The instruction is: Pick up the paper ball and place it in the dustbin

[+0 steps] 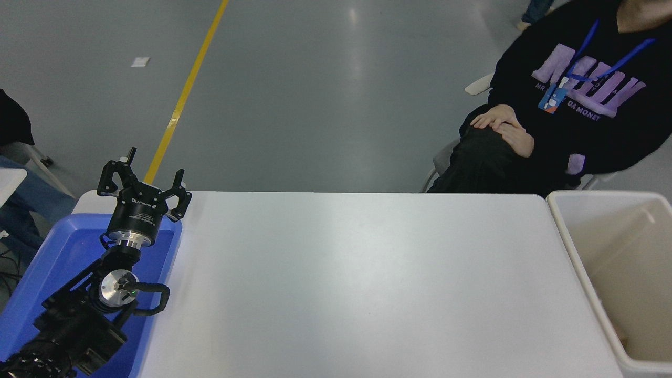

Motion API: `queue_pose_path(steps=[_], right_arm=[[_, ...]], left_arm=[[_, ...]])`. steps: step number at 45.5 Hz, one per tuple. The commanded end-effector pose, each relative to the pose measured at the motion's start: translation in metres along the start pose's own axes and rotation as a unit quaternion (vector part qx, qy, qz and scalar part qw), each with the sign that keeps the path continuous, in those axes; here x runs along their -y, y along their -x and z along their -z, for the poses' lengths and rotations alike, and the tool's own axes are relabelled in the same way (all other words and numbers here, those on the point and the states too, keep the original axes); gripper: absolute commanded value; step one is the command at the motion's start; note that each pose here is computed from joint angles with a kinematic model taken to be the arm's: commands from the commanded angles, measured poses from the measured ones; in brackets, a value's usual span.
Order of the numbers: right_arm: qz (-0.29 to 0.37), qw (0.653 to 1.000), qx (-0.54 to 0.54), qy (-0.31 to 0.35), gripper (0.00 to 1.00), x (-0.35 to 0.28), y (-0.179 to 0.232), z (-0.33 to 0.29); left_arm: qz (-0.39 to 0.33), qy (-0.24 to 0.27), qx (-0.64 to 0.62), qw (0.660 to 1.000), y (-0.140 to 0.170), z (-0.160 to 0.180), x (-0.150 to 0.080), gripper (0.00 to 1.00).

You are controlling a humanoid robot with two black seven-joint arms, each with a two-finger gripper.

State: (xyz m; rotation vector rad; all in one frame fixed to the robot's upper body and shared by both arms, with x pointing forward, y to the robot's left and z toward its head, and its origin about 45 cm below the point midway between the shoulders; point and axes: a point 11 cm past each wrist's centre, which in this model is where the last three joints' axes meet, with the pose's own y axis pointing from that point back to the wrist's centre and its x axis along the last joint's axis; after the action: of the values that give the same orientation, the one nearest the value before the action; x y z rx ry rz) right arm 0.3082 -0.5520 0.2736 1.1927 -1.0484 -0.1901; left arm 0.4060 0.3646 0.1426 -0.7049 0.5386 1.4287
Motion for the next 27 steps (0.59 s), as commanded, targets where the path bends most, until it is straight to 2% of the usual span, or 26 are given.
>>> queue_pose_path(steps=[1,7,15,21,27], right_arm=[[-0.062,0.996,0.047,0.048,0.00,0.083,0.044,-0.055],[-0.087,0.993,0.060,0.048,0.00,0.108,0.060,-0.058],[-0.133,0.988,0.065,0.041,0.00,0.123,0.051,-0.049],[-0.141,0.986,0.082,0.037,0.00,0.140,0.067,-0.047],[-0.178,0.981,0.068,0.032,0.00,0.154,0.076,-0.034]], left_arm=[[0.000,0.001,0.000,1.000,0.000,0.000,0.000,0.98],[0.000,0.001,0.000,1.000,0.000,0.000,0.000,0.98],[0.000,0.001,0.000,1.000,0.000,0.000,0.000,0.98],[0.000,0.001,0.000,1.000,0.000,0.000,0.000,0.98],[0.000,0.001,0.000,1.000,0.000,0.000,0.000,0.98]])
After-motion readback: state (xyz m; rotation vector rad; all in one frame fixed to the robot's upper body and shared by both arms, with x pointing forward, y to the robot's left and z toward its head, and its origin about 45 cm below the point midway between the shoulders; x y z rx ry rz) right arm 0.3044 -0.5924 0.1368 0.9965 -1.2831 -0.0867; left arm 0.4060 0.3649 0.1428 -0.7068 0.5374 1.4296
